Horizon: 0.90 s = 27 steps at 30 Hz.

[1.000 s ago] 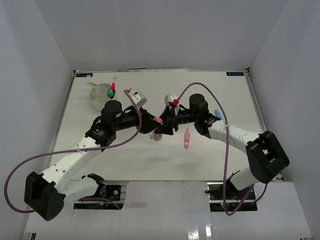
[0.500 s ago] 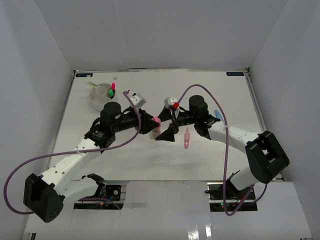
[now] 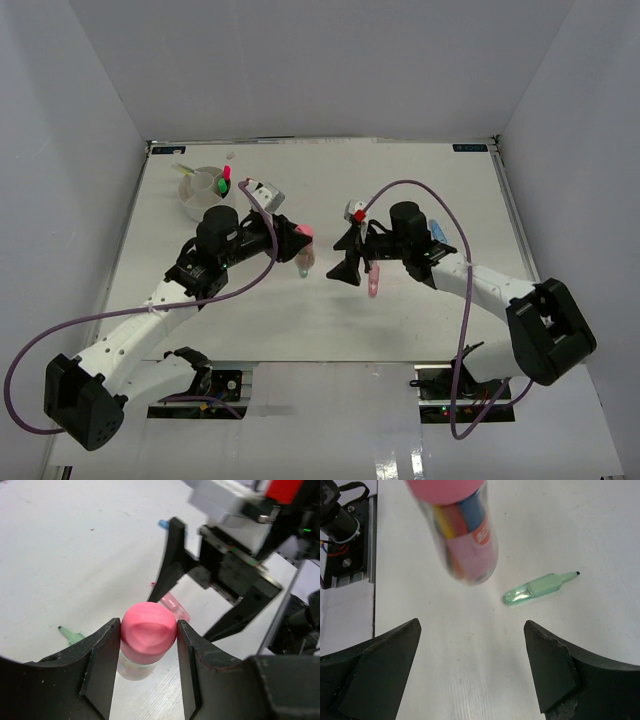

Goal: Sort the stationery into containers
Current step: Place the stationery in the storage box.

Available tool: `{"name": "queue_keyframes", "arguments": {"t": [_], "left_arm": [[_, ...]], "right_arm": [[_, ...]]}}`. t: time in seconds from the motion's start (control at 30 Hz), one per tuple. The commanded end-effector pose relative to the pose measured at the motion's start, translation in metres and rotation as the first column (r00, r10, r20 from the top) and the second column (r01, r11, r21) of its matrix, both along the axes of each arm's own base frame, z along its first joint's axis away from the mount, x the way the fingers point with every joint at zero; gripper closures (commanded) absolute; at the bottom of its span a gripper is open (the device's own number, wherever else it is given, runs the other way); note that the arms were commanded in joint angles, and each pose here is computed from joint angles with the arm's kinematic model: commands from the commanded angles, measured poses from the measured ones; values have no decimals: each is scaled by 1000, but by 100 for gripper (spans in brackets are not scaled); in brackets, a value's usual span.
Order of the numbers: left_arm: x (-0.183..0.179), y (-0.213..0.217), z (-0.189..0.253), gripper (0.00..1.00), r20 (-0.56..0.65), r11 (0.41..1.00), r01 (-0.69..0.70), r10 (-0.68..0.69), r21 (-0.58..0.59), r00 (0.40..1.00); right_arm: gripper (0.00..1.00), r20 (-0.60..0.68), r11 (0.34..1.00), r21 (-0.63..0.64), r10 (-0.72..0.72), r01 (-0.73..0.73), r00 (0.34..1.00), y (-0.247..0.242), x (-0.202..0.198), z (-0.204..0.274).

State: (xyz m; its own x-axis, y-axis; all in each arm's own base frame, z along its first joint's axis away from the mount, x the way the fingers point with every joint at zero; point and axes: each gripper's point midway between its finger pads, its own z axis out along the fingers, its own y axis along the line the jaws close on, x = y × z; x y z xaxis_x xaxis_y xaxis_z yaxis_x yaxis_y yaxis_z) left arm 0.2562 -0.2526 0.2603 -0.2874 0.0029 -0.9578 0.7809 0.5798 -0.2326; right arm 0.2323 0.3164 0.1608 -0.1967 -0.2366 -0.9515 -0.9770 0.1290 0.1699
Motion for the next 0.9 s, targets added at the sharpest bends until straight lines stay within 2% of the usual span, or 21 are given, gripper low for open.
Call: {"name": "queue_keyframes", "arguments": {"t": [0.0,0.1,0.13,0.2,0.23,0.37,0.5,0.57,0.6,0.7,0.87], "left_arm": [[28,28,30,100,66,976,-216,217,-24,974],[45,47,43,100,96,937,-349,350,-29,932],[56,63,48,100,115,896,-443,443,-31,889],[66,79,61,100,144,847,-530,531,-49,835],[73,93,66,100,164,797,-601,601,-58,782],[90,128,97,100,263,671,-732,731,-113,630],[118,171,103,100,264,539,-831,829,-138,493],[129,185,108,100,247,511,-845,849,-157,468],[138,202,108,100,234,471,-866,873,-170,429],[150,227,117,100,219,431,-876,896,-215,387],[174,251,118,100,176,410,-873,910,-263,375]], "right_arm": [[10,67,997,-15,-79,80,995,-17,0,12],[10,83,994,-7,-104,105,991,-27,-11,12],[10,71,994,-11,-112,113,991,-31,-15,8],[10,93,991,9,-136,136,986,-37,-19,15],[10,103,989,22,-148,146,984,-38,-19,17],[10,128,966,65,-256,250,958,-51,-14,15],[10,140,952,93,-303,292,943,-55,-10,19],[10,140,952,103,-301,289,943,-55,-11,19],[10,132,953,104,-297,285,946,-54,-13,17],[10,126,955,111,-289,276,949,-53,-15,18],[10,124,962,120,-260,246,958,-51,-19,19]]}}
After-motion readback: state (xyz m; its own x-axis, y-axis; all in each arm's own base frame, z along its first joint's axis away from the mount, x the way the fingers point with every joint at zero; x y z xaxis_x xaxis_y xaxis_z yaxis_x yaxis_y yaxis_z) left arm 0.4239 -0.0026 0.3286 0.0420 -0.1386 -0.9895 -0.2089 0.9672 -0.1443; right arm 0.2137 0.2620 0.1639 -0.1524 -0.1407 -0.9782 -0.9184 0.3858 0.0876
